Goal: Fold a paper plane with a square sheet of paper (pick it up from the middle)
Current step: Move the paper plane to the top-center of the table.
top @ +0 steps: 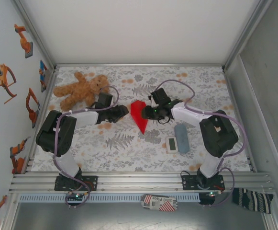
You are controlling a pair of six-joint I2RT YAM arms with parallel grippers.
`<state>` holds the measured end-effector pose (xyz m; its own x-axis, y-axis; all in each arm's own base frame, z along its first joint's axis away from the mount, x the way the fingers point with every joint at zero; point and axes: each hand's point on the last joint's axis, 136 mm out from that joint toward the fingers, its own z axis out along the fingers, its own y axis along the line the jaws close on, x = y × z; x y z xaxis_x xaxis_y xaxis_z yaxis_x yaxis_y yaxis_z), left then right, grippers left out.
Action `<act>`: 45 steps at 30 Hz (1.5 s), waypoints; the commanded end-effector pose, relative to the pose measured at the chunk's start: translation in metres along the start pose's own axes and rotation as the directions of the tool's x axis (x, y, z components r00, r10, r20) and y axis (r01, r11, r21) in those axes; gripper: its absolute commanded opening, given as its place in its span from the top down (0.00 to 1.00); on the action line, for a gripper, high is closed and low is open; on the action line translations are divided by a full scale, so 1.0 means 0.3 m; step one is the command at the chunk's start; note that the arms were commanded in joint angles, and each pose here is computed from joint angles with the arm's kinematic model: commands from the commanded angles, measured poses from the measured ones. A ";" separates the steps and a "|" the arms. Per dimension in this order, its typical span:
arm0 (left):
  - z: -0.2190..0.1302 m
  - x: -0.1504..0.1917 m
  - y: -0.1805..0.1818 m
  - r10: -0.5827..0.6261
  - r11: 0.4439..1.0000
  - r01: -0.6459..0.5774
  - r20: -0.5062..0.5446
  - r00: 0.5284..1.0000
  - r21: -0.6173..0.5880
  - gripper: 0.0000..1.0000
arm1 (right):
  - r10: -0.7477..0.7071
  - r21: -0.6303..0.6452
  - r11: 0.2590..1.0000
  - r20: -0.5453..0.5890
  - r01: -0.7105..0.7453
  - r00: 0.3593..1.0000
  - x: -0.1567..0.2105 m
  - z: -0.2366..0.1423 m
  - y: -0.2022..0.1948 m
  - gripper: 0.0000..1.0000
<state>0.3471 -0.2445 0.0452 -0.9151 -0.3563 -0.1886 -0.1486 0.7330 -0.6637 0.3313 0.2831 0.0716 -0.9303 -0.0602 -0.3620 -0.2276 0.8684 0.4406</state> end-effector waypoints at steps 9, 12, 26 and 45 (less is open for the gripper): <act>-0.098 -0.056 0.043 -0.024 0.999 0.027 0.088 0.996 -0.036 0.39 | -0.034 0.097 0.994 -0.067 0.041 0.997 0.024 0.074 0.032 0.50; -0.104 -0.057 0.050 -0.025 0.999 0.029 0.091 0.995 -0.038 0.38 | -0.037 0.100 0.994 -0.078 0.045 0.996 0.029 0.086 0.040 0.50; -0.120 -0.061 0.072 -0.033 0.998 0.037 0.099 0.995 -0.046 0.35 | -0.072 0.233 0.968 -0.117 0.098 0.990 0.041 0.139 0.021 0.57; -0.188 -0.078 0.118 -0.018 0.991 0.040 0.172 0.985 -0.126 0.08 | -0.033 0.286 0.955 -0.144 0.074 0.989 0.056 0.173 -0.007 0.76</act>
<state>0.3456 -0.1924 0.0624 -0.8518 -0.4537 -0.2618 -0.2163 0.7599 -0.6130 0.3295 0.3063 0.0227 -0.9513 -0.1679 -0.2585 -0.2205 0.9567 0.1901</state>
